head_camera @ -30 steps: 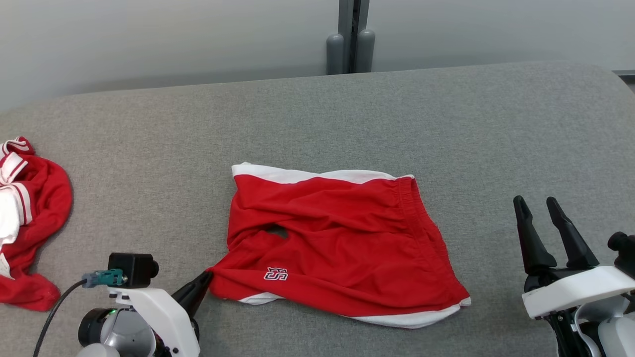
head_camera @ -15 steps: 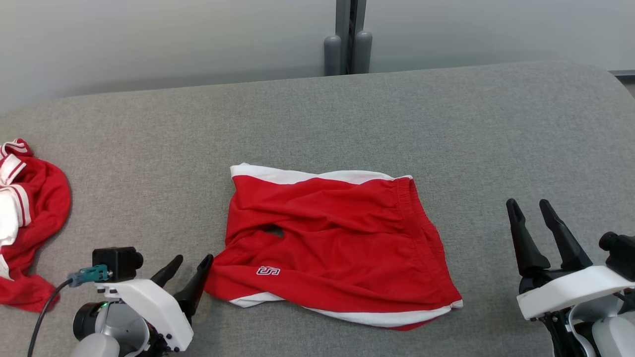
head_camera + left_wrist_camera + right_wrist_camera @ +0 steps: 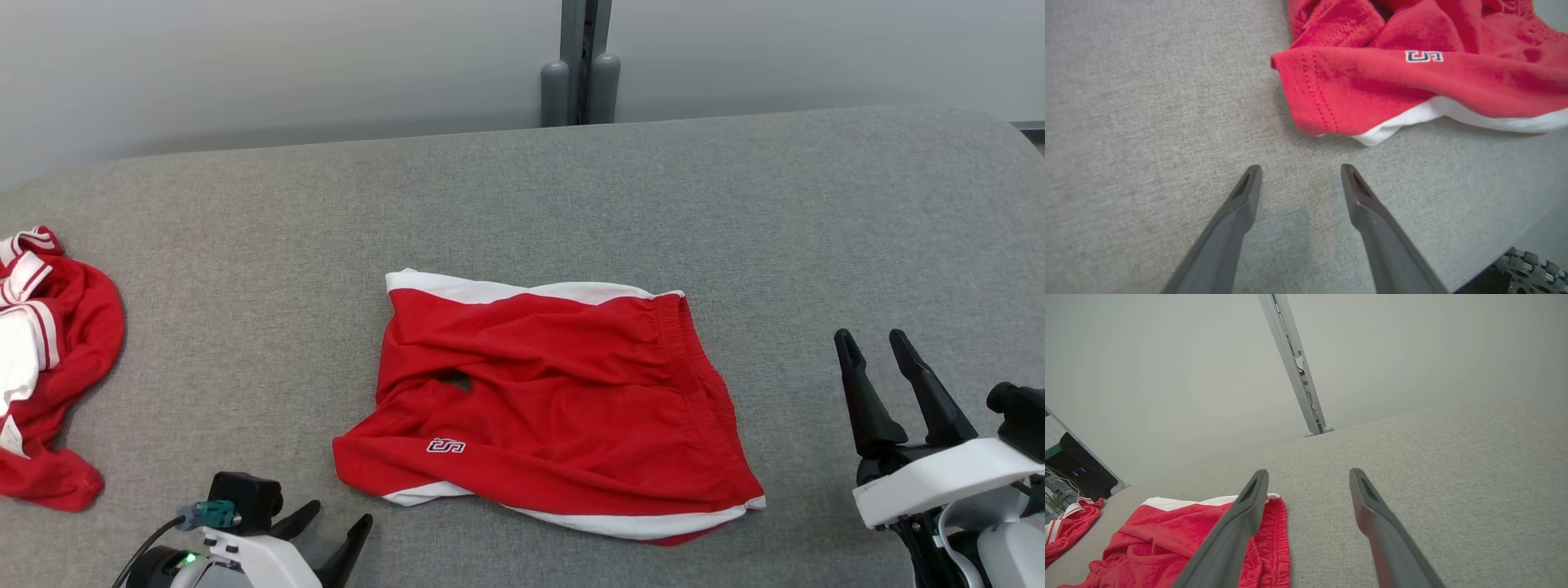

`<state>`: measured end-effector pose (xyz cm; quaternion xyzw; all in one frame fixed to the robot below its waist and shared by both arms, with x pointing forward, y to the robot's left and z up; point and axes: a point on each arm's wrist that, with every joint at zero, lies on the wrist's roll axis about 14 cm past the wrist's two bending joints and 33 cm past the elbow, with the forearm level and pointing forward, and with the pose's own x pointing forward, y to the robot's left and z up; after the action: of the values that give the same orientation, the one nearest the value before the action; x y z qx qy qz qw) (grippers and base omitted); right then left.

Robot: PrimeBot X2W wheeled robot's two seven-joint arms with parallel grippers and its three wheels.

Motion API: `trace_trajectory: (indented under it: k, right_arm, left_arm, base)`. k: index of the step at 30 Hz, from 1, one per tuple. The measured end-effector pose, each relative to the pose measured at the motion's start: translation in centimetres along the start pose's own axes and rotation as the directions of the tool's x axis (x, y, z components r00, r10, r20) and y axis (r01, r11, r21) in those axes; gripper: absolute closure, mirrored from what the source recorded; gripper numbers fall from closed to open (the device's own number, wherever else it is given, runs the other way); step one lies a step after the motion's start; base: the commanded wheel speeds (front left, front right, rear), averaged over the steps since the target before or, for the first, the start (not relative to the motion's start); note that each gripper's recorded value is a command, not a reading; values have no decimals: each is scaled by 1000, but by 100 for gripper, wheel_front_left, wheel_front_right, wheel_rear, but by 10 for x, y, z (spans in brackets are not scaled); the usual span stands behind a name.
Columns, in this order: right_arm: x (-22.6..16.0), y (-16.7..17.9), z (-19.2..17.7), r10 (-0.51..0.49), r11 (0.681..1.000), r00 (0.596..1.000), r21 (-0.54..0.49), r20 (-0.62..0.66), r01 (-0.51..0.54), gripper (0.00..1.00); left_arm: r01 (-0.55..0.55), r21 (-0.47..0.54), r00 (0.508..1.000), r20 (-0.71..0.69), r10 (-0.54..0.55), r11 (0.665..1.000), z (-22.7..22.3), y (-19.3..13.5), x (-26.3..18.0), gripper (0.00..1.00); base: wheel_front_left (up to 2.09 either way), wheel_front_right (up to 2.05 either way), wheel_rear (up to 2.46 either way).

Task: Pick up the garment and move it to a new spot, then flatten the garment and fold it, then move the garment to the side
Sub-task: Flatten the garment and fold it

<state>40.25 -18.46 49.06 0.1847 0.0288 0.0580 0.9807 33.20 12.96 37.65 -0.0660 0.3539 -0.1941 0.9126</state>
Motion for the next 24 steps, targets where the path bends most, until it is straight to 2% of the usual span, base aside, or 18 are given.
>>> trace_trajectory:
  k: [4, 14, 15, 18, 24]
  right_arm:
    - [-1, -2, -2, -4, 1000, 1000, -1, -10, 4, 0]
    - [-1, -6, -3, -15, 1000, 1000, -5, -18, 14, 0]
    - [-1, -6, -4, -16, 1000, 1000, -7, -20, 16, 0]
    - [-2, -6, -5, -17, 1000, 1000, -6, -22, 17, 0]
    - [-1, -5, -7, -15, 1000, 1000, -4, -27, 15, 0]
  left_arm:
    - [2, 51, 1000, 30, -4, 999, 11, -4, 10, 0]
    - [58, 63, 997, 50, -61, 996, 22, -20, 32, 0]
    - [59, 65, 997, 47, -62, 996, 21, -20, 33, 8]
    - [69, 67, 997, 32, -71, 995, 19, -21, 34, 100]
    - [80, 69, 997, 1, -80, 994, 14, -22, 31, 100]
  base:
    - [0, 0, 0]
    - [0, 0, 0]
    - [0, 0, 0]
    - [0, 0, 0]
    - [0, 0, 0]
